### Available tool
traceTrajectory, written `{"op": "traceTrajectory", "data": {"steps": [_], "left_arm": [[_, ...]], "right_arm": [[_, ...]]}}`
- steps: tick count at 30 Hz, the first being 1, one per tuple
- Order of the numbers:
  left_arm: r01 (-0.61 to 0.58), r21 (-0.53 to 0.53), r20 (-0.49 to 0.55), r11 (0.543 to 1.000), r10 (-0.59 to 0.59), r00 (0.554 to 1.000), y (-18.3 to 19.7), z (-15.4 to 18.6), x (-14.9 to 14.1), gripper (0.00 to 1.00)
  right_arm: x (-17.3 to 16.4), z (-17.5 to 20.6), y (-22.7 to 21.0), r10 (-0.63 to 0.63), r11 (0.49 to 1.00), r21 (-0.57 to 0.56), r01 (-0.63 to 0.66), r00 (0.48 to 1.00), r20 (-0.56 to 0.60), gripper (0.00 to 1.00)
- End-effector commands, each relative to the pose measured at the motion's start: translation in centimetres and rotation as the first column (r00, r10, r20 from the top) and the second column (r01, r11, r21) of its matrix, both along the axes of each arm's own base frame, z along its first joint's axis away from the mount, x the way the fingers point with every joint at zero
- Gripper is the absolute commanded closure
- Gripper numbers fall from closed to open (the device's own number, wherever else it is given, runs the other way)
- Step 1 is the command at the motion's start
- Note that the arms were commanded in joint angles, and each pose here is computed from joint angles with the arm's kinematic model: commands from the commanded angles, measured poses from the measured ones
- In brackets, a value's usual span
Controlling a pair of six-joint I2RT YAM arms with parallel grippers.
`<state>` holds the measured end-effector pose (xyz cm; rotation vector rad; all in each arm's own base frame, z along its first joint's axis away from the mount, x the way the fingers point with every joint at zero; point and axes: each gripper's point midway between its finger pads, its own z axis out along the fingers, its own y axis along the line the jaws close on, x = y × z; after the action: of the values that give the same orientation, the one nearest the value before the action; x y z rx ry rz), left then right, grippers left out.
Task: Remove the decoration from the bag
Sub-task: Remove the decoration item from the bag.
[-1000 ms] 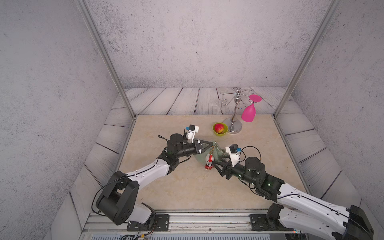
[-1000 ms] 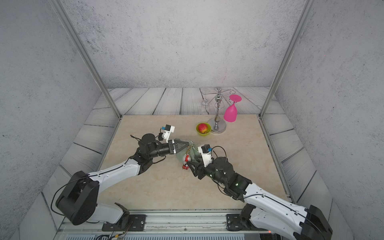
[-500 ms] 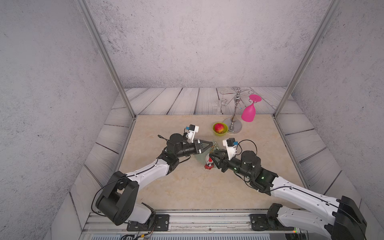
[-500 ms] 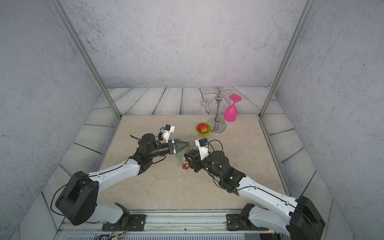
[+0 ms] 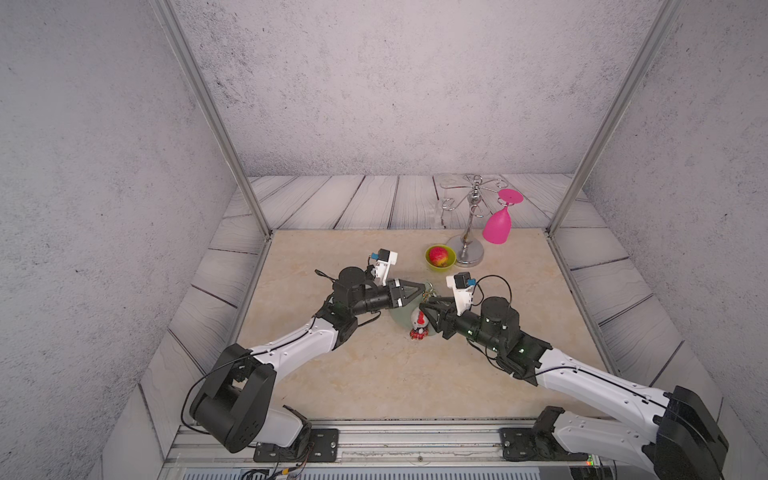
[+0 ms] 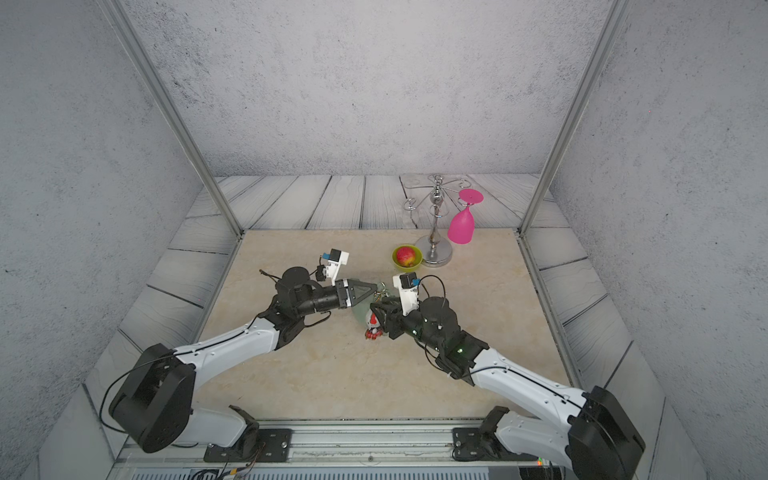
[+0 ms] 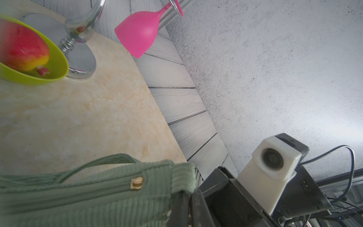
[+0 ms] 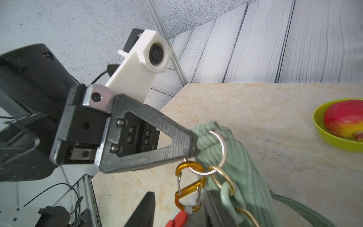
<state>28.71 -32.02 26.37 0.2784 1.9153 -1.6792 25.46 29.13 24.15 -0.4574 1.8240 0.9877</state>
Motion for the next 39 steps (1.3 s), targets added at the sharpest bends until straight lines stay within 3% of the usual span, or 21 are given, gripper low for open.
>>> {"op": "traceTrajectory", "data": {"steps": [1, 18, 39], "left_arm": [[0.015, -0.060, 0.094, 0.998, -0.009, 0.996, 0.3, 3.5, -0.4, 1.00], [0.019, -0.068, 0.097, 0.998, -0.012, 0.995, 0.3, 3.7, -0.5, 1.00], [0.025, -0.085, 0.100, 0.996, -0.016, 0.995, 0.2, 4.4, -0.6, 1.00]], "right_arm": [[0.1, 0.9, 0.4, 0.018, 0.999, 0.033, -0.019, 1.000, 0.006, 0.54], [1.1, 0.4, 0.7, 0.014, 0.999, 0.038, -0.013, 1.000, -0.008, 0.49], [0.7, -0.1, 1.1, 0.121, 0.990, 0.080, -0.117, 0.992, -0.043, 0.58]]}}
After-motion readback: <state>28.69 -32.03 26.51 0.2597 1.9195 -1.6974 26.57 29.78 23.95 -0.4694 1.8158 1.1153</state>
